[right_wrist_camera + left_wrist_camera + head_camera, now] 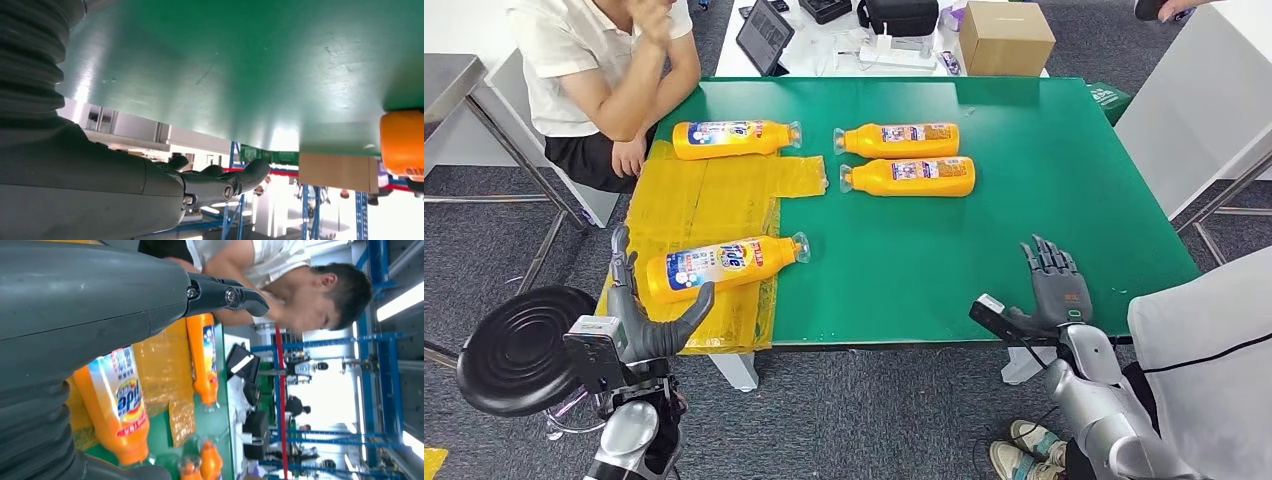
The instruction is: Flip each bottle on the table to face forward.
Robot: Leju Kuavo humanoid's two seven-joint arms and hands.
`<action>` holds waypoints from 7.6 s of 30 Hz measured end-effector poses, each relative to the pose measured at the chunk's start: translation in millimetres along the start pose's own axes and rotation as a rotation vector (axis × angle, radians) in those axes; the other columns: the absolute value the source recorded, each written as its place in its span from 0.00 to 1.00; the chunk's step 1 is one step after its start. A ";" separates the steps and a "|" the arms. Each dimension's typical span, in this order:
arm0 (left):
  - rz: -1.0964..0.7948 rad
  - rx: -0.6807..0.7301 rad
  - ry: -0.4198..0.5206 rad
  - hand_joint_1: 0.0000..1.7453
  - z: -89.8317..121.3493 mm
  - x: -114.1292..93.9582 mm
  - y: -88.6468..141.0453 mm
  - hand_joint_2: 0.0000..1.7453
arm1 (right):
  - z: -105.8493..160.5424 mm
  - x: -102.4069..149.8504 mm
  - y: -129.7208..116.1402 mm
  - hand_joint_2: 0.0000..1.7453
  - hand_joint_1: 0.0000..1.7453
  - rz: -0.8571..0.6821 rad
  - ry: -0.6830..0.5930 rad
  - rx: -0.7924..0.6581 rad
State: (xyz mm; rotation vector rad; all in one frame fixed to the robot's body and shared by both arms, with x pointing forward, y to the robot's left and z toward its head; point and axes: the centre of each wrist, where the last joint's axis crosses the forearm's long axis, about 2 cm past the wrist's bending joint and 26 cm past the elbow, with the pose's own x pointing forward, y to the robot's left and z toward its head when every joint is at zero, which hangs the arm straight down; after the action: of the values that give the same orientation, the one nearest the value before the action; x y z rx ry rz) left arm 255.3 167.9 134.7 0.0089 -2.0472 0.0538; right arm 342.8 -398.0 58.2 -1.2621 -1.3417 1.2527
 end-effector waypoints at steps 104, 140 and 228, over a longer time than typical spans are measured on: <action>0.119 -0.206 0.048 0.00 17.7 -2.1 -52.4 1.00 | -45.6 40.6 -19.0 1.00 0.00 -0.083 0.051 -0.037; 0.121 -0.213 0.047 0.00 17.6 -2.0 -52.6 1.00 | -45.6 47.7 -17.1 1.00 0.00 -0.105 0.041 -0.029; 0.036 -0.091 0.066 0.00 68.5 21.3 -23.2 1.00 | 37.4 100.0 -60.7 1.00 0.00 -0.774 0.023 -0.832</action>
State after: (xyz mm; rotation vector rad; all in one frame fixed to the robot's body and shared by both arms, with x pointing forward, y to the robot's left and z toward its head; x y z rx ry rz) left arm 185.4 142.2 123.0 -0.0856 -1.9818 -0.0166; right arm 290.1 -300.5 111.1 -1.0549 -2.1526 0.1167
